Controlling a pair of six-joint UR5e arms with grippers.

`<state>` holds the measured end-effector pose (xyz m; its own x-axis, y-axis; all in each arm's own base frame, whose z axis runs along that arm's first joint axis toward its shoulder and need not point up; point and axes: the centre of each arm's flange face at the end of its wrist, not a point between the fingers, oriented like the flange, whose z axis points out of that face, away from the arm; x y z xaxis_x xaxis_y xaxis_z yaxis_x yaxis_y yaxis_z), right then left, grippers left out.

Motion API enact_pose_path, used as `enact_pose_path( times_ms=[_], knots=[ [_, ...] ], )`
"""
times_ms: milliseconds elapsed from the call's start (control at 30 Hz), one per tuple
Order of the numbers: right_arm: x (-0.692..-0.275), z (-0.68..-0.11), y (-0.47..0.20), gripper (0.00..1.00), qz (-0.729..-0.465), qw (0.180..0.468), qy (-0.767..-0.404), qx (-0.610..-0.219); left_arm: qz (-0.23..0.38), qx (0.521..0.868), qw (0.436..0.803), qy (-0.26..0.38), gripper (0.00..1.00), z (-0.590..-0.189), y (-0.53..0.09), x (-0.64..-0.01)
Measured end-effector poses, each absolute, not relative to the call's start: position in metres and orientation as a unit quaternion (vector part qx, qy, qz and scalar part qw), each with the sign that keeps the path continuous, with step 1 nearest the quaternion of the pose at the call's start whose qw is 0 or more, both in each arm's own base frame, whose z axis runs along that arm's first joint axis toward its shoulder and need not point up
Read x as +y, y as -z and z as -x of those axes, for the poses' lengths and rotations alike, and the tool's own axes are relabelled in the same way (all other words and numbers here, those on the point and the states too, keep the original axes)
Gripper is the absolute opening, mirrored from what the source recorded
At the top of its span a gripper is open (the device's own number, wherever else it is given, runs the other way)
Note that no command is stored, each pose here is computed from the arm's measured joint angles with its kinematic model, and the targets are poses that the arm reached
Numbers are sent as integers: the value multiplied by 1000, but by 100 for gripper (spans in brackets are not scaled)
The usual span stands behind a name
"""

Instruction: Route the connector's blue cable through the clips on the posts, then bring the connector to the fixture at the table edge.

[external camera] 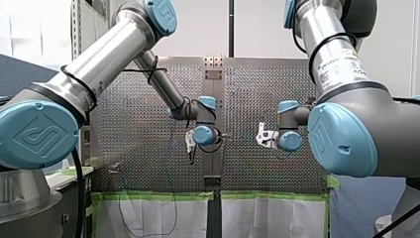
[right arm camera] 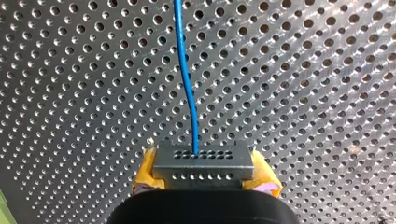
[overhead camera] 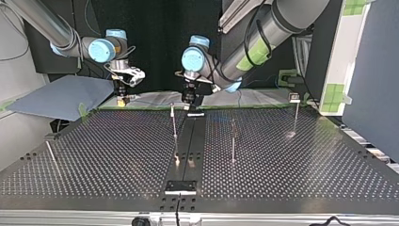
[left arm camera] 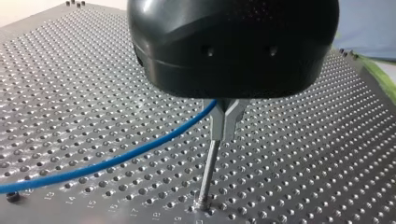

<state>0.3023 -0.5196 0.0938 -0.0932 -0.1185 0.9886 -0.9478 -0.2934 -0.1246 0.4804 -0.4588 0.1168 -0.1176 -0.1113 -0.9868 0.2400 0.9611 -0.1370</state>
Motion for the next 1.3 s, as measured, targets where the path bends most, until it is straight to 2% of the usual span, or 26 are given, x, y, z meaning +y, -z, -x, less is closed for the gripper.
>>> enact_pose_path(
  times_ms=[900, 1300],
  knots=[
    [-525, -302, -95, 0, -568, 364, -567, -473, -26, 737, 657, 155, 0, -502, -114, -443],
    [-531, -303, -100, 0, -565, 366, -568, -473, -30, 746, 647, 152, 0, -516, -90, -451]
  ],
)
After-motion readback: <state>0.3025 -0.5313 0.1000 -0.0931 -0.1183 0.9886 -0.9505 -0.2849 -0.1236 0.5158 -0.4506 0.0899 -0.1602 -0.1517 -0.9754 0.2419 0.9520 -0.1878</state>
